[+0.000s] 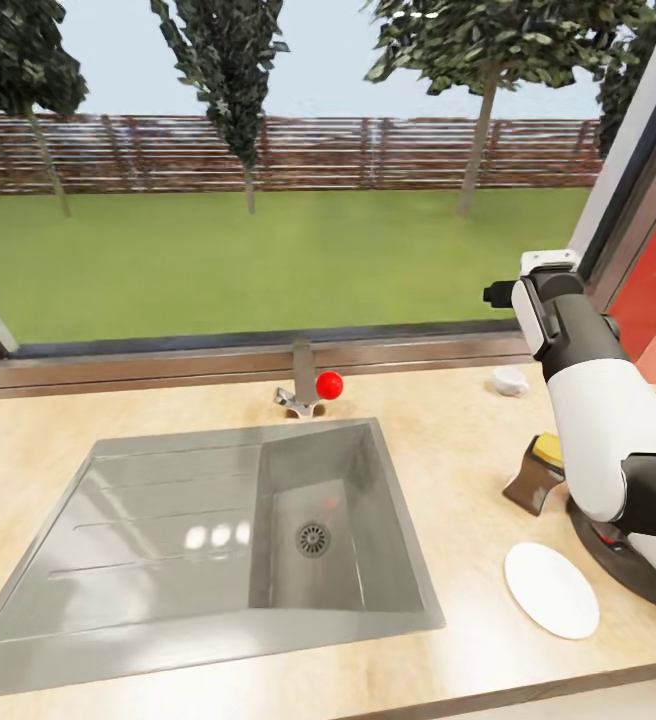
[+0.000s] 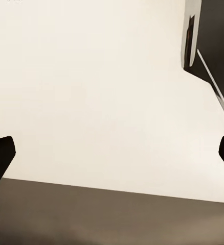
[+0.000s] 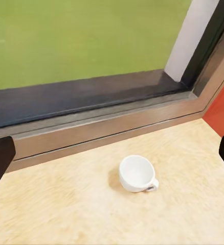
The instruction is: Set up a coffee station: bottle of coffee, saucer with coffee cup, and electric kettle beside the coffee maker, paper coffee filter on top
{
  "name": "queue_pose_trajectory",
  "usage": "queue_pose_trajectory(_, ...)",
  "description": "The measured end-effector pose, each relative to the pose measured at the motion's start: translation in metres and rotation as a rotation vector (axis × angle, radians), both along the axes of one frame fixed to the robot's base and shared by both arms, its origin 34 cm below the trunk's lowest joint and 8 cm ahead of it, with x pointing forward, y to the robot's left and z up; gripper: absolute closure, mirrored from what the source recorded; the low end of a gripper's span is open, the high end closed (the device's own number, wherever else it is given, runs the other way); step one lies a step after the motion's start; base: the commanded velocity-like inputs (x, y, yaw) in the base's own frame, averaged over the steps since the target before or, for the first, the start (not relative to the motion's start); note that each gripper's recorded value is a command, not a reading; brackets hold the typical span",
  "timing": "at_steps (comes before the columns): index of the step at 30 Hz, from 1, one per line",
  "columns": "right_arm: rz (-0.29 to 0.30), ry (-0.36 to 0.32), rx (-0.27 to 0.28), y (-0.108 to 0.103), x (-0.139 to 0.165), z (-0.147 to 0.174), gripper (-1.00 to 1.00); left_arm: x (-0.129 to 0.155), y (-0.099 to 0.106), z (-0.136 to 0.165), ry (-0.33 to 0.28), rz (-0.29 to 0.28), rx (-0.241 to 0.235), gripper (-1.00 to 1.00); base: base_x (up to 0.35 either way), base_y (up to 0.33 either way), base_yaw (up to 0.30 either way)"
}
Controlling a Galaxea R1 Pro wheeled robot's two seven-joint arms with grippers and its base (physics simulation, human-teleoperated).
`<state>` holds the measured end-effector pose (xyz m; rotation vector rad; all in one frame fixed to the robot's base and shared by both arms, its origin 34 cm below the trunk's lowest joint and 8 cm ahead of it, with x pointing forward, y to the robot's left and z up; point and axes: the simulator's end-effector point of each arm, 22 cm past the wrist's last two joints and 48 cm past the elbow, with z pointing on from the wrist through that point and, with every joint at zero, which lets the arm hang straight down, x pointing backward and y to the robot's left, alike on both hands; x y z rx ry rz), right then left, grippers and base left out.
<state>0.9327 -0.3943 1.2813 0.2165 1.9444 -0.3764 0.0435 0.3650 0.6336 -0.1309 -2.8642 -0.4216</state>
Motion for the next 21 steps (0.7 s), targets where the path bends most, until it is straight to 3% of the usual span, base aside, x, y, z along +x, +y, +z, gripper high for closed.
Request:
queue_pose_trajectory(9, 0.001, -0.001, 0.0, 0.0007, 0.0001, 0.0003, -1.0, 0.0002, 0.0009, 0.0003, -0.001, 0.0, 0.004, -1.0, 0.124, -0.083, 0.0)
queue_pose_trajectory(21, 0.0, 0.011, 0.001, 0.0, 0.0001, -0.0049, -1.0, 0.0, 0.0011, 0.0004, 0.0, 0.0, 0.006, -1.0, 0.013, -0.01, 0.0)
